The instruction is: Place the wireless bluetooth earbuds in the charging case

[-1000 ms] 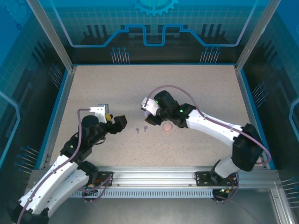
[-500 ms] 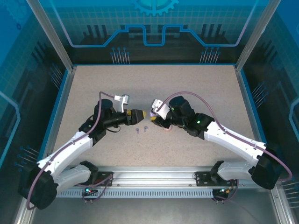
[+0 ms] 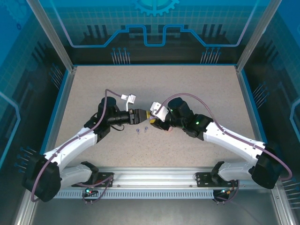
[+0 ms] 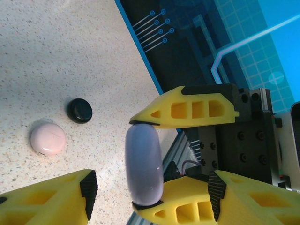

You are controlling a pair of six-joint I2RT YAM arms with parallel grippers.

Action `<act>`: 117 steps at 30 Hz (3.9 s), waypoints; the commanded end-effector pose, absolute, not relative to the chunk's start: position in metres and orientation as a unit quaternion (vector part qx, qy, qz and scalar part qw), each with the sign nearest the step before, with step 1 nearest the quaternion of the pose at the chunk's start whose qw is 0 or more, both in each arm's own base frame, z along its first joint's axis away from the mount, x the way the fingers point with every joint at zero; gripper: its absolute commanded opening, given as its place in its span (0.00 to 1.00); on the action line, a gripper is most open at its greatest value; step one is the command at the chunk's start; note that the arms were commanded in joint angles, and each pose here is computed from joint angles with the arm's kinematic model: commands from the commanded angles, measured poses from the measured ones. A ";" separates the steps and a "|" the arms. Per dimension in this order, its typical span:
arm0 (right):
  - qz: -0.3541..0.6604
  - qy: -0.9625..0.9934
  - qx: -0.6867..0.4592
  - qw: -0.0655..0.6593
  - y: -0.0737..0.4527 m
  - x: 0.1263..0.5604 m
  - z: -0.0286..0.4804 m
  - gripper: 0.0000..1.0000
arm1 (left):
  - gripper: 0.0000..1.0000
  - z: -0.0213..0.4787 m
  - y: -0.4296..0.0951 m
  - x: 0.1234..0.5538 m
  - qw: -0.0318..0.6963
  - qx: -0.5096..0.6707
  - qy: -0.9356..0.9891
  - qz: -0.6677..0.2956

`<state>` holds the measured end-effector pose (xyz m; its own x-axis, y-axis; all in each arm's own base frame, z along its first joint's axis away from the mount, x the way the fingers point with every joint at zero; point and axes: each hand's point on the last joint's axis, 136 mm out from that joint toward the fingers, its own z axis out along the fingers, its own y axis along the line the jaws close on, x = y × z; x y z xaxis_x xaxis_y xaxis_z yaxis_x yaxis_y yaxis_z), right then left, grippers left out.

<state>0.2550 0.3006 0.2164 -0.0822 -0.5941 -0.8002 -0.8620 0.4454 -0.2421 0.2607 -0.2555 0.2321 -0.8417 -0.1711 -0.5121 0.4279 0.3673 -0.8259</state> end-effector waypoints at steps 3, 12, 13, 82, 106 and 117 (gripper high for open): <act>0.159 0.698 -0.514 0.473 0.315 0.256 0.235 0.43 | 0.63 0.246 -0.267 0.256 0.258 0.109 0.768 -0.576; 0.166 0.690 -0.513 0.483 0.320 0.255 0.242 0.43 | 0.55 0.238 -0.272 0.256 0.242 0.109 0.773 -0.577; 0.166 0.690 -0.514 0.483 0.321 0.255 0.243 0.43 | 0.54 0.239 -0.273 0.256 0.240 0.111 0.770 -0.580; 0.369 0.693 -0.383 0.487 0.305 0.251 0.335 0.75 | 0.06 0.305 -0.257 0.205 0.597 0.375 0.568 -0.425; 0.397 0.678 -0.374 0.492 0.295 0.246 0.357 0.82 | 0.06 0.297 -0.257 0.210 0.594 0.371 0.585 -0.409; 0.395 0.673 -0.401 0.480 0.269 0.217 0.343 0.88 | 0.06 0.294 -0.253 0.208 0.599 0.364 0.586 -0.407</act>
<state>0.2268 0.2679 0.3675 -0.1959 -0.0933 -0.9762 -0.8964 0.4207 0.1397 0.2122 -0.2540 0.2862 -0.0607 -0.0480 -0.9970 0.9108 0.4059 -0.0750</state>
